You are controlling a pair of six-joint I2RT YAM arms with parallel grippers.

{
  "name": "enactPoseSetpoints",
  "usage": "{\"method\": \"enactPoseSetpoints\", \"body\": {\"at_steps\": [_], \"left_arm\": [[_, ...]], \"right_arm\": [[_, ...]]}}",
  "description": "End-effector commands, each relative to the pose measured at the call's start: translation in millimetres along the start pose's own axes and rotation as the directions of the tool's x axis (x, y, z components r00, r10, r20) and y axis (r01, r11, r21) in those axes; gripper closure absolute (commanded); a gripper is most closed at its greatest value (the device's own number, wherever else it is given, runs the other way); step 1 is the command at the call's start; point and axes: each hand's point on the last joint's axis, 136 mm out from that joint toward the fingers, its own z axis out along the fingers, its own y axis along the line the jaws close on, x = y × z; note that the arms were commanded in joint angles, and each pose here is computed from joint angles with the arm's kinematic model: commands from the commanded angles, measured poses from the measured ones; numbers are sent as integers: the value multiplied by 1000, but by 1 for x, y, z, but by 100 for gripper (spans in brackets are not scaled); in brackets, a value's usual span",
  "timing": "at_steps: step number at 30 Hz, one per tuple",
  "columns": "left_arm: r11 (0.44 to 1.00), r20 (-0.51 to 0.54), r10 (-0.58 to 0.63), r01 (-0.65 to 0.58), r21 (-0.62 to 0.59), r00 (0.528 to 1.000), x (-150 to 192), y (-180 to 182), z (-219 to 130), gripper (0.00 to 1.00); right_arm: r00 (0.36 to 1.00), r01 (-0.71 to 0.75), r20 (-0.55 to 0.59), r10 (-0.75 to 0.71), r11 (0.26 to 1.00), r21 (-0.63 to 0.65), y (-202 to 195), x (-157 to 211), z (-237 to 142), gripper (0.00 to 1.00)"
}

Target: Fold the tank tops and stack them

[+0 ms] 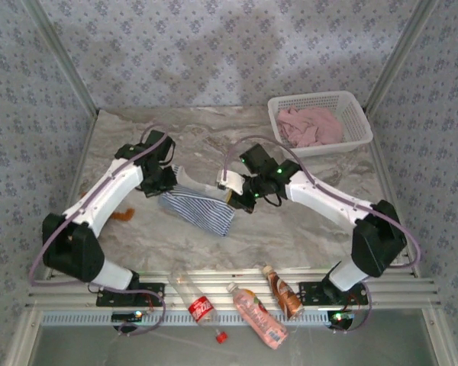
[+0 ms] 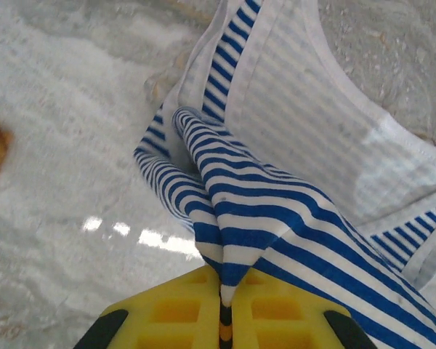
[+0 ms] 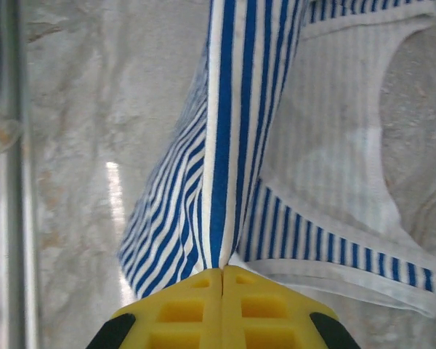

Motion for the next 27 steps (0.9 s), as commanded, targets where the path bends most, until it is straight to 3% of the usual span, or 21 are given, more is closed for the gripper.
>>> {"method": "enactPoseSetpoints", "body": {"at_steps": [1, 18, 27], "left_arm": [[998, 20, 31, -32, 51, 999, -24, -16, 9, 91], [999, -37, -17, 18, 28, 999, -90, -33, 98, 87], [999, -10, -39, 40, 6, 999, -112, -33, 111, 74]], "right_arm": [[1000, 9, -16, -9, 1000, 6, -26, 3, 6, 95], [992, -58, -97, 79, 978, 202, -158, 30, 72, 92], [987, -100, -93, 130, 955, 279, -186, 29, 90, 88]]}}
